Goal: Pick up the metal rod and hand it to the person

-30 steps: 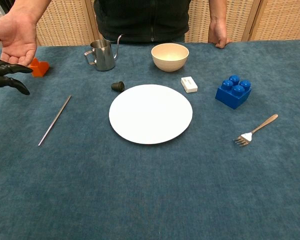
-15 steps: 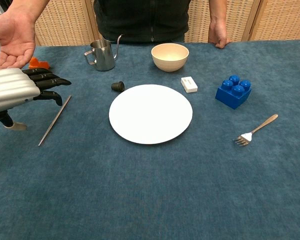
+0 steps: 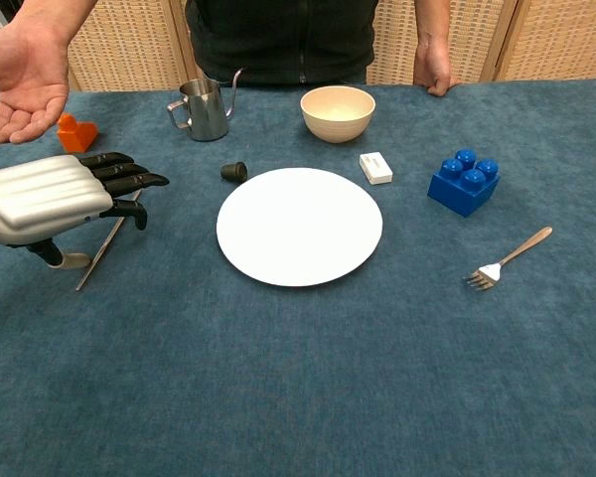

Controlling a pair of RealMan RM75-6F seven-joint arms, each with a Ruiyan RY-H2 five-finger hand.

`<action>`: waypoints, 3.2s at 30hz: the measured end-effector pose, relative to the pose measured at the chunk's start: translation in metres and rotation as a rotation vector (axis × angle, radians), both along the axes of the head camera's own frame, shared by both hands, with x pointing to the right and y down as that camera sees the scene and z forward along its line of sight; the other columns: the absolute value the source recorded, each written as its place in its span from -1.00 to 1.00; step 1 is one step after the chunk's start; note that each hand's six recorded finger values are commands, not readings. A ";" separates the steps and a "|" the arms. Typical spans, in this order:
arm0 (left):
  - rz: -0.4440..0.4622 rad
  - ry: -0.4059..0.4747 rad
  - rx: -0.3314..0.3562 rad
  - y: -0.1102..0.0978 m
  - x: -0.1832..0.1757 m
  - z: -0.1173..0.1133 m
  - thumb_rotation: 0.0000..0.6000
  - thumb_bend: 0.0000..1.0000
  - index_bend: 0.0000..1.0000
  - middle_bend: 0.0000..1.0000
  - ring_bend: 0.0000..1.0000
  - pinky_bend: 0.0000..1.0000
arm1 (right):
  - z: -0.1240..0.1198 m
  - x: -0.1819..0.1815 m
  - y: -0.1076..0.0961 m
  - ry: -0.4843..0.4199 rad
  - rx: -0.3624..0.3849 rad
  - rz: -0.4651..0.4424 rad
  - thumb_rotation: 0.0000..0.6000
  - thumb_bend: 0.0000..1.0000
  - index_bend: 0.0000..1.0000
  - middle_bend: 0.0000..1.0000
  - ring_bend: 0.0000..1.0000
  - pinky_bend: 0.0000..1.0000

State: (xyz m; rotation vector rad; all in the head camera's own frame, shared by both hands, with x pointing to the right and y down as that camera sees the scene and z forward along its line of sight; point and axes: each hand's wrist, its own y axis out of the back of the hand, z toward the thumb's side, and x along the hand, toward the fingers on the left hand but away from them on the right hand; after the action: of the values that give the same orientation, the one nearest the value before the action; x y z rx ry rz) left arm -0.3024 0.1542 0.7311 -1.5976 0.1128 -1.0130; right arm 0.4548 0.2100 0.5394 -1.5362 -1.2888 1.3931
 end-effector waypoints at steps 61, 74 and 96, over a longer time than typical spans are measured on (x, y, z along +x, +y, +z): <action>-0.035 -0.020 0.144 0.023 0.007 -0.057 1.00 0.18 0.57 -1.00 -1.00 -1.00 | -0.005 -0.002 0.001 -0.031 -0.005 -0.005 1.00 -1.00 -0.82 -1.00 -1.00 -1.00; 0.073 0.081 0.227 0.024 0.051 -0.100 1.00 0.16 0.57 -1.00 -1.00 -1.00 | -0.005 -0.002 0.001 -0.030 -0.007 -0.004 1.00 -1.00 -0.82 -1.00 -1.00 -1.00; -0.323 0.271 0.369 -0.043 0.044 -0.196 1.00 0.15 0.59 -1.00 -1.00 -1.00 | 0.000 -0.006 0.003 -0.023 -0.024 -0.017 1.00 -1.00 -0.82 -1.00 -1.00 -1.00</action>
State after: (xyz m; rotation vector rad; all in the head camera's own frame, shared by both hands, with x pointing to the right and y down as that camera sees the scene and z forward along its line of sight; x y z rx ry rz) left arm -0.2583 0.1111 0.5352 -1.3892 0.7225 -0.9463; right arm 0.4488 0.2131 0.5394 -1.5807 -1.2739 1.3887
